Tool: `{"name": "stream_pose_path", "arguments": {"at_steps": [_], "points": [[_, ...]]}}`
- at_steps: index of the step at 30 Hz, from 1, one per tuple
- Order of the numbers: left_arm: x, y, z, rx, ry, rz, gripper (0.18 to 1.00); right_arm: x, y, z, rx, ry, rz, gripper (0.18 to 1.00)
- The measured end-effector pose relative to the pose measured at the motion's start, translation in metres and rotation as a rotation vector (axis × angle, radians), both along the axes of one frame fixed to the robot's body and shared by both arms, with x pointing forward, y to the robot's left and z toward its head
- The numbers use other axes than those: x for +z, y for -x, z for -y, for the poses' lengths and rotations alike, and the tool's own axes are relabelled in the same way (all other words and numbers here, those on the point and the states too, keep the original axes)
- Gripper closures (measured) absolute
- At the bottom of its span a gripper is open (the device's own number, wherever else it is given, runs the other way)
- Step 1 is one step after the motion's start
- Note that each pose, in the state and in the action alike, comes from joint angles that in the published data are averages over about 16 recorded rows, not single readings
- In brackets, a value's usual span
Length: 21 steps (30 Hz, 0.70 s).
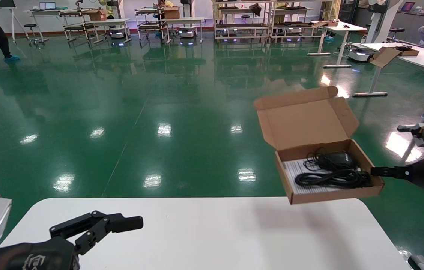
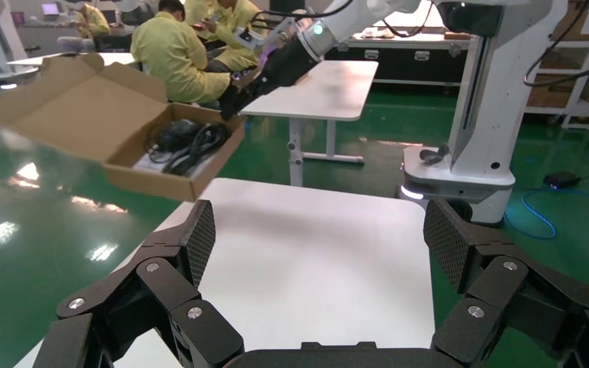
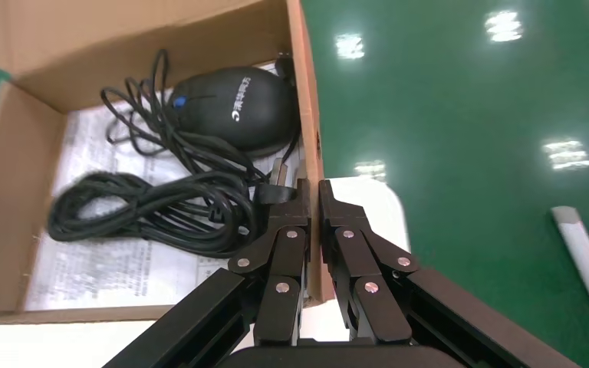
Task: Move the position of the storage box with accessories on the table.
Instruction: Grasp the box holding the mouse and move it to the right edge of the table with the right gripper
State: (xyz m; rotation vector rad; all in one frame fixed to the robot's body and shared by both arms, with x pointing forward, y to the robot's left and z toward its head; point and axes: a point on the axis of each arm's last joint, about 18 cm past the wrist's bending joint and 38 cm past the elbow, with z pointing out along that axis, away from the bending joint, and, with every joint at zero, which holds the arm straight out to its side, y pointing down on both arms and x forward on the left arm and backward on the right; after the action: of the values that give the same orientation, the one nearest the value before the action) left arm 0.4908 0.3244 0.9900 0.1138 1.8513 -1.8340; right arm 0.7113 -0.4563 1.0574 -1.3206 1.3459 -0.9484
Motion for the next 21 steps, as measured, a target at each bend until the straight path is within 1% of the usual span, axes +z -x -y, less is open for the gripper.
{"name": "stream_pose_path", "arguments": {"at_steps": [5,10,16,21], "points": [[0.0,0.0,0.0,0.0,0.0,0.0,0.184,-0.021,-0.001,0.022,-0.064,0.011,0.006,0.978],[0.0,0.0,0.0,0.0,0.0,0.0,0.184,-0.048,-0.006,0.035,-0.124,0.017,0.0,0.978],[0.0,0.0,0.0,0.0,0.0,0.0,0.184,-0.084,-0.013,0.043,-0.177,0.017,-0.017,0.978],[0.0,0.0,0.0,0.0,0.0,0.0,0.184,-0.108,-0.016,0.043,-0.193,0.015,-0.033,0.978]]}}
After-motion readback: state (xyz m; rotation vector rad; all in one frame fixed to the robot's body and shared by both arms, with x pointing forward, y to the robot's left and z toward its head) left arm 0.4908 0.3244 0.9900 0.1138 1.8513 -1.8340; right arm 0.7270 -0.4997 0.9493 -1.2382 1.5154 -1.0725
